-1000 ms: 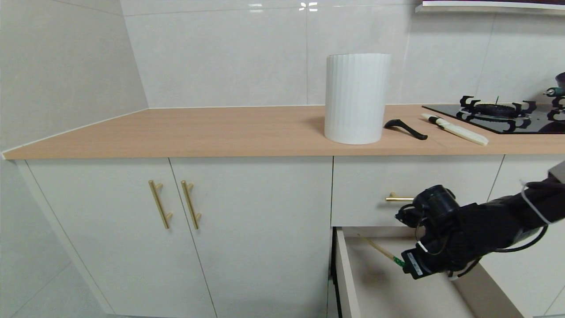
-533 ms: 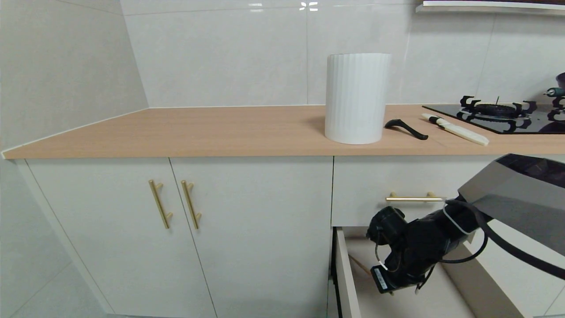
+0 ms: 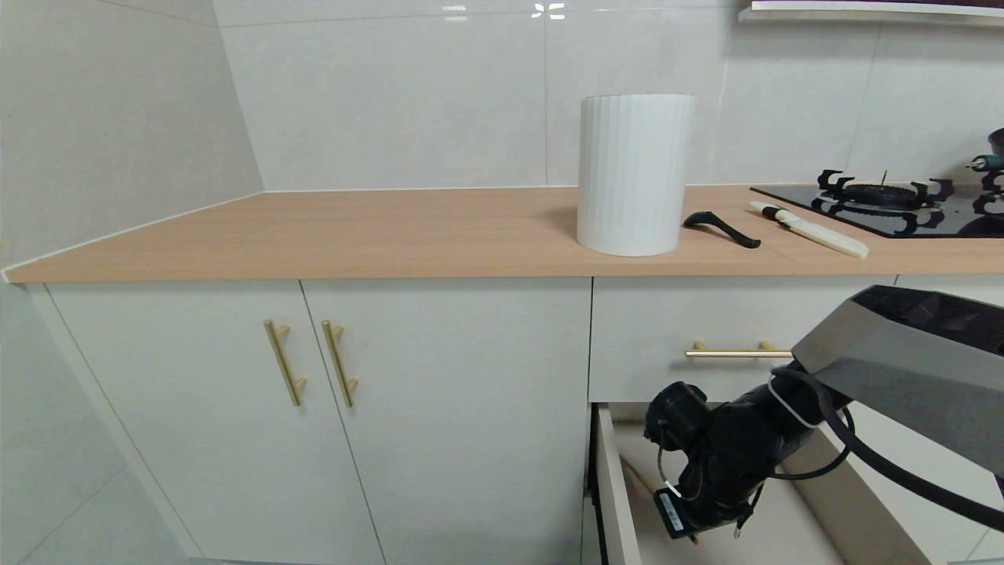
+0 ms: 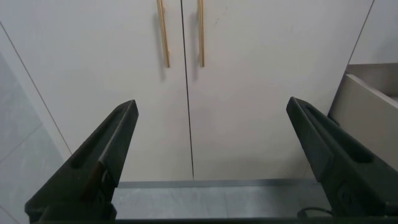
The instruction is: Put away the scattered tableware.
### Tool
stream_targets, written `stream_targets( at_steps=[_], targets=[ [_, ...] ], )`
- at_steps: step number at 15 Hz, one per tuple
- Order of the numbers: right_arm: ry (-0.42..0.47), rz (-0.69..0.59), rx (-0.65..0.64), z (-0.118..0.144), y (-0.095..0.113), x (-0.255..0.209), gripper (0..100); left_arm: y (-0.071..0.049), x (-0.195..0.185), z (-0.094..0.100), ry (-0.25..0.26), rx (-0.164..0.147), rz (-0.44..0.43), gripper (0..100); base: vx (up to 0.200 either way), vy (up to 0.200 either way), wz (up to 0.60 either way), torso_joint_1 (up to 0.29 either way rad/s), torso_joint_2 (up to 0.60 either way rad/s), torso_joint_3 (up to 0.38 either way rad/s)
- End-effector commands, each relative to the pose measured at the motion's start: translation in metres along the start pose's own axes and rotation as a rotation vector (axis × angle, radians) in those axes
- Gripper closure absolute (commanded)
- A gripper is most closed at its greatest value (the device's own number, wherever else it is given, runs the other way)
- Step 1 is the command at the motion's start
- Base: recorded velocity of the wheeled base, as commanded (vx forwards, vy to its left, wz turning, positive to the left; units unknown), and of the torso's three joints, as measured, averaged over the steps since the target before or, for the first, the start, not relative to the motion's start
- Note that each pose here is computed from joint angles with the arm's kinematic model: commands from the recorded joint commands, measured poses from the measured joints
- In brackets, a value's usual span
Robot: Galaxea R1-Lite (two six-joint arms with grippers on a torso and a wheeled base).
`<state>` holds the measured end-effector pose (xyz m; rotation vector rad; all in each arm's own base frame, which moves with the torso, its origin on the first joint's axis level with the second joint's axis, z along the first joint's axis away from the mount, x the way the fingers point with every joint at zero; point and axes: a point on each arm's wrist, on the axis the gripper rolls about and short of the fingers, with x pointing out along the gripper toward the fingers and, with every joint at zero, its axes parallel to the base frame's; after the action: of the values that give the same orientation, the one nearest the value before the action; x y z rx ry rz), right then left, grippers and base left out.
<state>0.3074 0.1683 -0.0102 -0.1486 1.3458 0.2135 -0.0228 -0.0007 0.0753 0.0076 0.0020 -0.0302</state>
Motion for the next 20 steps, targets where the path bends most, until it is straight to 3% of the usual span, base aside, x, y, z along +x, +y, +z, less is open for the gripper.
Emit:
stream_targets(
  at_steps=[1,3,4,14,20],
  targets=[
    [-0.001,0.001,-0.001,0.0,0.0,0.0,100,0.0,0.0,0.0,-0.001,0.0,0.001,0,0.0,0.0,0.0,0.0,0.0,0.0],
    [-0.001,0.001,-0.001,0.0,0.0,0.0,100,0.0,0.0,0.0,-0.001,0.0,0.001,0,0.0,0.0,0.0,0.0,0.0,0.0],
    [-0.001,0.001,-0.001,0.0,0.0,0.0,0,0.0,0.0,0.0,-0.001,0.0,0.001,0,0.0,0.0,0.0,0.0,0.0,0.0],
    [-0.017,0.005,0.011,0.001,0.0,-0.006,0,0.0,0.0,0.0,-0.001,0.0,0.0,0,0.0,0.0,0.0,0.0,0.0,0.0],
    [-0.335,0.051,0.098,-0.005,-0.039,-0.135,0,0.0,0.0,0.0,-0.001,0.0,0.001,0,0.0,0.0,0.0,0.0,0.0,0.0]
  ],
)
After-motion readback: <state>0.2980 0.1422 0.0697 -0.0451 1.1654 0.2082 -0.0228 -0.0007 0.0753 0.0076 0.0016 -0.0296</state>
